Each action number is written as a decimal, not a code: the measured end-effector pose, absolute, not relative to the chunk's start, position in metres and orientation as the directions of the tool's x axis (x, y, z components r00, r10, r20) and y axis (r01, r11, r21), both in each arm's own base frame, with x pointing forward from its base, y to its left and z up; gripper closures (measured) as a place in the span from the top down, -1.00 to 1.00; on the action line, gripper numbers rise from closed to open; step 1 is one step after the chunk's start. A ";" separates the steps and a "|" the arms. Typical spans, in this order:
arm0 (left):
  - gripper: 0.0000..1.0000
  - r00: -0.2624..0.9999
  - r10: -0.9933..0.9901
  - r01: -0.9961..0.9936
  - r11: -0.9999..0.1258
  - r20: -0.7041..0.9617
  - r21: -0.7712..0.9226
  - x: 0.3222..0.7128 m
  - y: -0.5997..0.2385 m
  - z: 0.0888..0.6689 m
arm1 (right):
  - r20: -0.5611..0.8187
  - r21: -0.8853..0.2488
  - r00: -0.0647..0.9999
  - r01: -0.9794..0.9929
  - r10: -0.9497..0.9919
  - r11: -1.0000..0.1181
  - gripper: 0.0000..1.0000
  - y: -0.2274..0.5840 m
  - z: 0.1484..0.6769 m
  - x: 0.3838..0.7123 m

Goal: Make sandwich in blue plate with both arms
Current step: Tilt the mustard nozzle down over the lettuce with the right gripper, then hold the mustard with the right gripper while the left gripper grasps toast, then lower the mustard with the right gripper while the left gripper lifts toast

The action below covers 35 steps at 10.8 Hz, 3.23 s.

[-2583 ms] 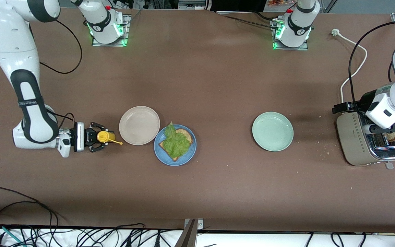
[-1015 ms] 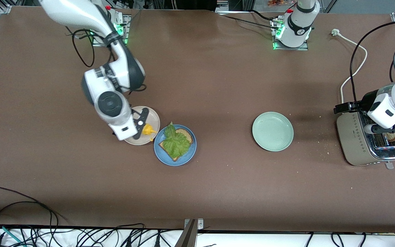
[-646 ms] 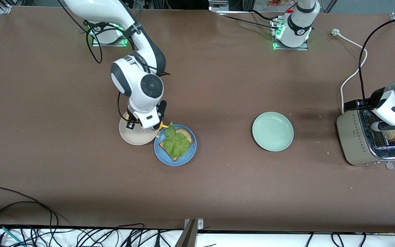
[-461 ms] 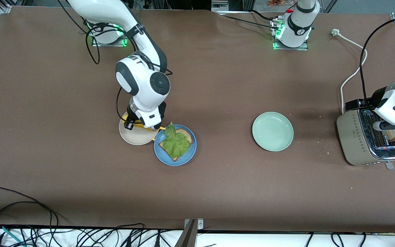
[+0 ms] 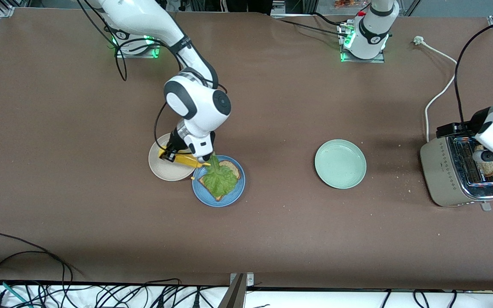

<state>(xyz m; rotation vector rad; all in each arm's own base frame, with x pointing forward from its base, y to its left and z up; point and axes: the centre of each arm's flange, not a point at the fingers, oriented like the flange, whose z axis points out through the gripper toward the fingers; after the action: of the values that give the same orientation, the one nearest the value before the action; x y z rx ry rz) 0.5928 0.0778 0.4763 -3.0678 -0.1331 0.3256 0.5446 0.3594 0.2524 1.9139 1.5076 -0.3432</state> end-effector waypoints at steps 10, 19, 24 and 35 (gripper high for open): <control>1.00 0.983 0.038 0.040 -0.999 -0.178 0.003 0.557 0.261 0.463 | -0.607 0.463 0.352 0.885 0.712 -0.042 -0.43 0.359 0.221 0.548; 1.00 0.993 0.037 0.043 -0.998 -0.110 0.046 0.585 0.295 0.410 | -0.610 0.466 0.350 0.884 0.711 -0.035 -0.43 0.358 0.219 0.547; 0.93 0.992 0.044 0.052 -0.996 -0.117 0.070 0.594 0.299 0.379 | -0.486 0.323 0.363 0.920 0.795 -0.222 -0.43 0.324 0.256 0.575; -0.74 0.990 0.061 0.070 -0.995 -0.126 0.068 0.595 0.295 0.402 | 0.089 -0.284 0.307 0.920 0.947 -0.272 -0.43 0.141 0.306 0.639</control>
<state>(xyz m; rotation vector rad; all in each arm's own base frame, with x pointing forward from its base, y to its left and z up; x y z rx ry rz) 0.5952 0.2954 0.4024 -3.2058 -0.1061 0.2000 0.6388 0.1411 0.3058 2.7555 2.0307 -0.1702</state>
